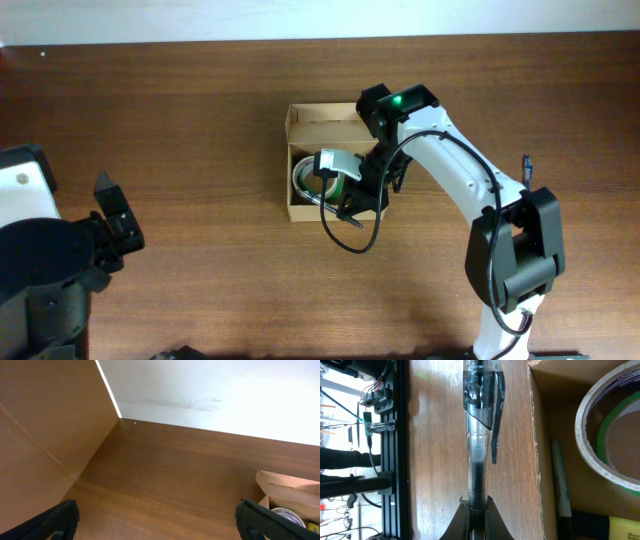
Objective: Pack container
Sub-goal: 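Lower the grey marker into the box beside the tape rolls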
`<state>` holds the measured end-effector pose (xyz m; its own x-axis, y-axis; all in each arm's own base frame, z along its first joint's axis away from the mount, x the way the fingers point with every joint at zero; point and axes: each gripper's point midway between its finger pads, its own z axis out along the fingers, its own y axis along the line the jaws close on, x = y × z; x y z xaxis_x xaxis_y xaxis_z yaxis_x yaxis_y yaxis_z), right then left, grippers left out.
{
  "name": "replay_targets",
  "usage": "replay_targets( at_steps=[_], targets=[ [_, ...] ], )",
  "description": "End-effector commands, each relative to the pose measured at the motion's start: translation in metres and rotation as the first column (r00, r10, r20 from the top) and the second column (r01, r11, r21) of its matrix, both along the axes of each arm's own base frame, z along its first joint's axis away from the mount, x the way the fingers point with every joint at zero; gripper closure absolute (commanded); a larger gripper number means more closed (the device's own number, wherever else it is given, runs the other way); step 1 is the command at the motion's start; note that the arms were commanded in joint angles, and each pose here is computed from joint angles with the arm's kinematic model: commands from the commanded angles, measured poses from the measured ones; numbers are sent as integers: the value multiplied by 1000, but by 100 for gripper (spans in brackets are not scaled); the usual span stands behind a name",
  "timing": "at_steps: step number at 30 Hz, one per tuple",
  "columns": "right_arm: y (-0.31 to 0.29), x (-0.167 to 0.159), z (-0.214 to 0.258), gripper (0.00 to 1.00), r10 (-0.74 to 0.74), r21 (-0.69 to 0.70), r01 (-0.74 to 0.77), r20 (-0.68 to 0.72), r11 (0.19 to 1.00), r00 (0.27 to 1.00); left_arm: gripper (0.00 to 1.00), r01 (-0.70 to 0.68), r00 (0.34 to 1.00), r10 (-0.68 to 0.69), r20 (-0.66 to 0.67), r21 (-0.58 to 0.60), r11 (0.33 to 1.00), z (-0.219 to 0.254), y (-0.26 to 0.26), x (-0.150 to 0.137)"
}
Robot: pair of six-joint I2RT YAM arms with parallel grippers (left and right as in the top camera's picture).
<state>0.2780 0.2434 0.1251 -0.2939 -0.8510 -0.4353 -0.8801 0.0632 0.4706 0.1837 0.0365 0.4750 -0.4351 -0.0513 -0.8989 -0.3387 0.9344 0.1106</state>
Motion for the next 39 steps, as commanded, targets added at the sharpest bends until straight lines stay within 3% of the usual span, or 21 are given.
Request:
replay_targets(
  at_steps=[1, 8, 19, 24, 39],
  targets=[
    [4, -1, 3, 96, 11, 30, -11, 3, 999, 1000, 1, -4, 1000, 4, -6, 18, 1000, 0, 2, -1],
    [11, 19, 26, 96, -52, 35, 50, 54, 998, 997, 1, -1, 1000, 1, -7, 16, 1000, -1, 2, 0],
    [-23, 61, 11, 96, -82, -213, 141, 264, 967, 961, 1, 15, 1000, -15, -14, 4, 1000, -2, -2, 0],
    [-25, 70, 8, 96, -77, -229, 152, 306, 962, 949, 1, 15, 1000, -15, -14, 4, 1000, -2, -2, 0],
    [-25, 71, -66, 96, -54, -314, 103, 161, 944, 985, 1, 27, 999, -27, -19, -4, 1000, -3, -4, 0]
  ],
)
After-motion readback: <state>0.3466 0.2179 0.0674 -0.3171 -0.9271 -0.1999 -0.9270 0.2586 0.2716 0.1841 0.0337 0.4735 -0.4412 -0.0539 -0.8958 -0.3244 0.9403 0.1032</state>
